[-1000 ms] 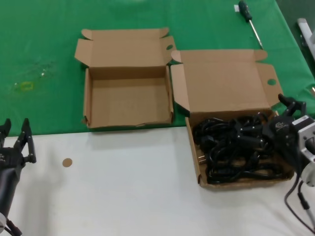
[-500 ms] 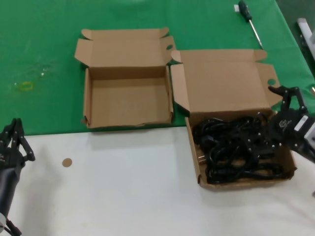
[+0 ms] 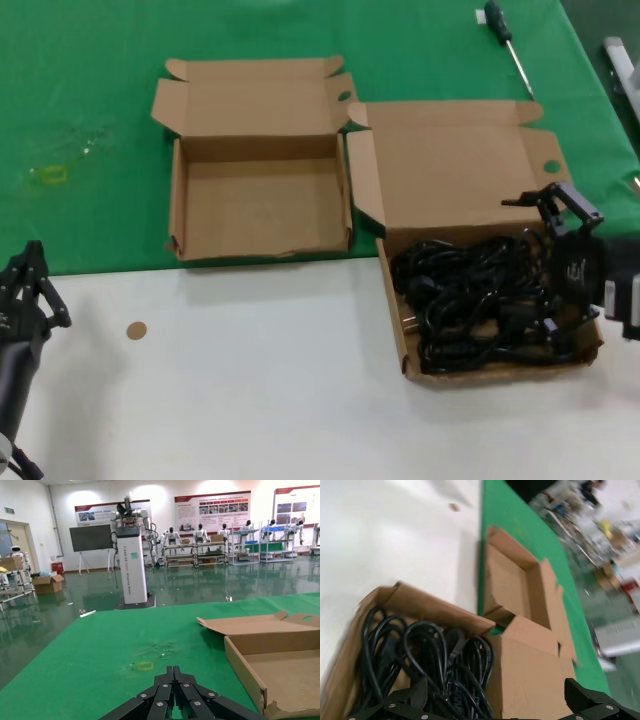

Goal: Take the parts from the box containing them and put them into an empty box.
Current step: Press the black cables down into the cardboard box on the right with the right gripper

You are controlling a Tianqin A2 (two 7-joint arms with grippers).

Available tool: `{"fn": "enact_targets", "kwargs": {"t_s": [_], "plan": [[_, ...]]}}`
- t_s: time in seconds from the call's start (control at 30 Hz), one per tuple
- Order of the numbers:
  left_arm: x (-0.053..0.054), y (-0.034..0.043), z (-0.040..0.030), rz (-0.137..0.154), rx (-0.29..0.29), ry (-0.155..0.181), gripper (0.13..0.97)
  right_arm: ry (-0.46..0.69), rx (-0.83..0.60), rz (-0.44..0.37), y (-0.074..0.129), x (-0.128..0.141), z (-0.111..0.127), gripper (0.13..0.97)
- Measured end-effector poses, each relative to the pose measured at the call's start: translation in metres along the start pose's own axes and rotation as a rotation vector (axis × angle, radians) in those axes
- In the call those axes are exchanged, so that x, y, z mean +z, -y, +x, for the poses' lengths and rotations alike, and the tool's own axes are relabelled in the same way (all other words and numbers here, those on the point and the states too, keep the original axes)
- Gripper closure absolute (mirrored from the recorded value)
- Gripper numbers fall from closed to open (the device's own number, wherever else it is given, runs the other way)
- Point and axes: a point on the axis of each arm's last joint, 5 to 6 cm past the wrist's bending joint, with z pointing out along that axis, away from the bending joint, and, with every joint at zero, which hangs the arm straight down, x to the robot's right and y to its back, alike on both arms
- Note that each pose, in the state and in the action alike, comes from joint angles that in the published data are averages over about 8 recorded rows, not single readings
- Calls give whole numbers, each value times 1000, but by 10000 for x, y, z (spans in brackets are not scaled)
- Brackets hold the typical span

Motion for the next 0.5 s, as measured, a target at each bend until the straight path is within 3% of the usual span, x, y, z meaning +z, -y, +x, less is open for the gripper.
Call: {"fn": "enact_targets", "kwargs": {"t_s": [0.23,0.5], "plan": [[0,0,0,0,0,0,945,85,-210,45,-32,20,158,130],[0,0,0,0,0,0,945,144,-325,74,-56,57,191,130]]}}
